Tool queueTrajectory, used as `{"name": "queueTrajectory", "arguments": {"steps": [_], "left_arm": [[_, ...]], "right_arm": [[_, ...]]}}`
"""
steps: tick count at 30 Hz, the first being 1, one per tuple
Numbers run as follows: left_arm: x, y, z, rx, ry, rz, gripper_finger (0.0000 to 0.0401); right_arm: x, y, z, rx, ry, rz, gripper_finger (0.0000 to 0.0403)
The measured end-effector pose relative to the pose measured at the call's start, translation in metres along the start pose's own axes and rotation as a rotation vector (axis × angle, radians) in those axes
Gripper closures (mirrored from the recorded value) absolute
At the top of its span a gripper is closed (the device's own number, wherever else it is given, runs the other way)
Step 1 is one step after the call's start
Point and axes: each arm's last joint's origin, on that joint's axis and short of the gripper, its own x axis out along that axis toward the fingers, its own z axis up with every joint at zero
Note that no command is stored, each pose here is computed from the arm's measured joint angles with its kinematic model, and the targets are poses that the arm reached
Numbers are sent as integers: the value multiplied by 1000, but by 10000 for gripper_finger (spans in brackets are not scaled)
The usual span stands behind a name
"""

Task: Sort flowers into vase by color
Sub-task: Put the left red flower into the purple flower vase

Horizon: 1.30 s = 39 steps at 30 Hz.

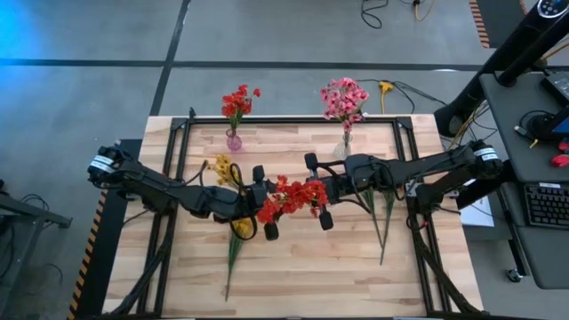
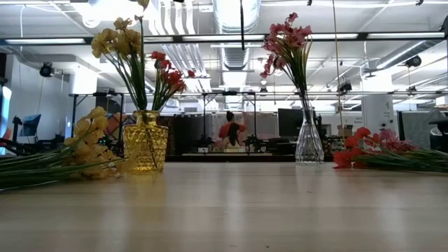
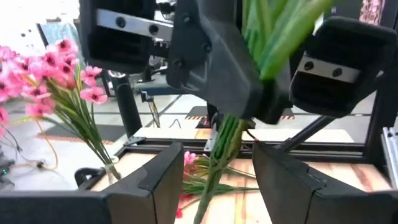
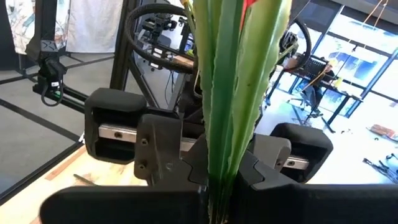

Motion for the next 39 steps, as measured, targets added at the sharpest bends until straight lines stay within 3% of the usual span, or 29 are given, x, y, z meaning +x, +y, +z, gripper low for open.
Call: {"name": "queueTrajectory", "arguments": {"steps": [5, 12, 27, 39], "left_arm": [[2, -1, 0, 32, -22, 5, 264], [1, -1, 0, 51, -14, 24, 387], [-14, 11, 15, 22, 14, 24, 397], [-68, 50, 58, 23, -3, 64, 398]], "right_arm": [[1, 0, -1, 1, 8, 3, 390], [1, 0, -2, 7, 16, -6, 384], [-19, -3, 10, 89, 34, -27, 213], [-62, -10, 21, 148, 193, -212, 188]]}}
